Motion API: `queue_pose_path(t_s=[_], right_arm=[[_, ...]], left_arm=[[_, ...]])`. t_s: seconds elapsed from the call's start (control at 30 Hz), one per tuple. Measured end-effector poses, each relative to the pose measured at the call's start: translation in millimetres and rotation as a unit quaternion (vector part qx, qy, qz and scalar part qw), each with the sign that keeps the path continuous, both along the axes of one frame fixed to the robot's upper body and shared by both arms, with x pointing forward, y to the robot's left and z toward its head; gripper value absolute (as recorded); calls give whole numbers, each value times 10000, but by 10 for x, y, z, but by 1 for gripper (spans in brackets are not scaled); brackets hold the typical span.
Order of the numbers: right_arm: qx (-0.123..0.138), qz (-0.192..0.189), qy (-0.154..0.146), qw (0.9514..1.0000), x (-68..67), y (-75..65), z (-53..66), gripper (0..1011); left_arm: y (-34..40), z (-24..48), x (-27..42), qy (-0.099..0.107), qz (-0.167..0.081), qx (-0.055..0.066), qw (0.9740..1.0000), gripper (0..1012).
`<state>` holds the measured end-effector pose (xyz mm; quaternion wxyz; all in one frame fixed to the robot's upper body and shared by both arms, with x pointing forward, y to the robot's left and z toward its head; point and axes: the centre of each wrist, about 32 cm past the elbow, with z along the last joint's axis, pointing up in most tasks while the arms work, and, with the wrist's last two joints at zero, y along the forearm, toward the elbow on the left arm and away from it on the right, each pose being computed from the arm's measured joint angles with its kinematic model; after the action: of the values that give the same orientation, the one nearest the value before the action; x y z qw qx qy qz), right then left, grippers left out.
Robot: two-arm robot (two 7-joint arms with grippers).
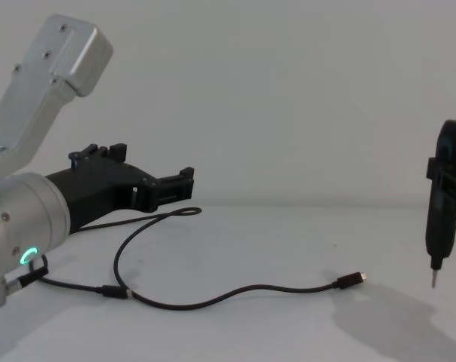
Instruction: Pick up the data cable with the one hand.
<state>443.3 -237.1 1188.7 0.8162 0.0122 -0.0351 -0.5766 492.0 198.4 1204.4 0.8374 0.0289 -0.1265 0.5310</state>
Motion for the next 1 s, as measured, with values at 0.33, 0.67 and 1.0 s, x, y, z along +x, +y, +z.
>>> queue_pose_path(t_s=[0.33, 0.67, 1.0], right_arm=[[0, 0, 0, 10000, 0, 0, 0, 274], [0, 0, -1, 10000, 0, 0, 0, 275], [0, 0, 0, 10000, 0, 0, 0, 274]], left_arm=[[0, 0, 0, 0, 0, 0, 10000, 1002], [12, 28, -2, 8, -102, 42, 9999, 1002], [93, 160, 19, 159, -640, 217, 9976, 1002]])
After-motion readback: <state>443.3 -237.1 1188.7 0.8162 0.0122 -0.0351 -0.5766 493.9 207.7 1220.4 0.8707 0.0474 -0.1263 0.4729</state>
